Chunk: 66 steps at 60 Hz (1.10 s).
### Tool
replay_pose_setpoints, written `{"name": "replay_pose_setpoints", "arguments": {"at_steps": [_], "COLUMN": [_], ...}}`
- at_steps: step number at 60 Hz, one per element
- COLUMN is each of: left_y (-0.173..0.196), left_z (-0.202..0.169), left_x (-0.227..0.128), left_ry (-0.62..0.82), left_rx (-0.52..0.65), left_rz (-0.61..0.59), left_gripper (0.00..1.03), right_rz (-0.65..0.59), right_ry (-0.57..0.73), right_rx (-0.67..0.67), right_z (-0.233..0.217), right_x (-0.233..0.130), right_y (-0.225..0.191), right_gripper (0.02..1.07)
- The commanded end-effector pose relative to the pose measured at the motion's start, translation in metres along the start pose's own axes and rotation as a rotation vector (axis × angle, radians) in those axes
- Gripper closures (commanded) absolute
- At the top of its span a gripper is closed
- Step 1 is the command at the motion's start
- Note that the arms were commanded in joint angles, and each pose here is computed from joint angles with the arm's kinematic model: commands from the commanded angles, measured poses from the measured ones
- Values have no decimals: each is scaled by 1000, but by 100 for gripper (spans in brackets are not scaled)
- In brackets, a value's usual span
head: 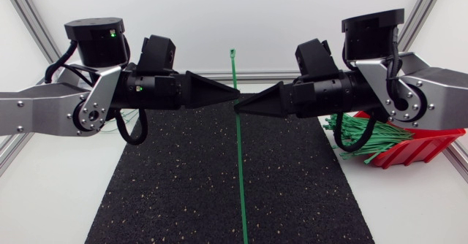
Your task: Take a green cable tie from the red box, thread the tail through the head to close it, then place it in the transparent bin on the left.
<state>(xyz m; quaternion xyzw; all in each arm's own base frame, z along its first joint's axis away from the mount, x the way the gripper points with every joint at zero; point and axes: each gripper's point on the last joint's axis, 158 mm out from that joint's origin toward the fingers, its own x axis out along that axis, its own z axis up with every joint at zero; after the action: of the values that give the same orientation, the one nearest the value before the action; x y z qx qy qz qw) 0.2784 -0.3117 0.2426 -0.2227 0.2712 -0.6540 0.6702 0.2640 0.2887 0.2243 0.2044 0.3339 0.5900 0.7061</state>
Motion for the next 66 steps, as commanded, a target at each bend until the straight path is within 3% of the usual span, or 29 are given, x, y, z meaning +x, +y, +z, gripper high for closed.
{"name": "replay_pose_setpoints", "arguments": {"at_steps": [1, 44, 53, 66], "left_y": [-6, 0, 3, 5], "left_z": [7, 51, 52, 52], "left_x": [-5, -10, -9, -10], "left_ry": [-13, -42, -43, -45], "left_rx": [19, 33, 30, 27], "left_rz": [-3, 16, 19, 23], "left_gripper": [52, 53, 68, 70], "right_rz": [1, 5, 4, 5], "right_ry": [7, 13, 11, 11], "right_rx": [7, 6, 5, 2], "right_z": [-7, -9, -9, -9], "right_x": [0, 2, 2, 2], "right_y": [0, 1, 1, 2], "right_gripper": [101, 101, 101, 101]}}
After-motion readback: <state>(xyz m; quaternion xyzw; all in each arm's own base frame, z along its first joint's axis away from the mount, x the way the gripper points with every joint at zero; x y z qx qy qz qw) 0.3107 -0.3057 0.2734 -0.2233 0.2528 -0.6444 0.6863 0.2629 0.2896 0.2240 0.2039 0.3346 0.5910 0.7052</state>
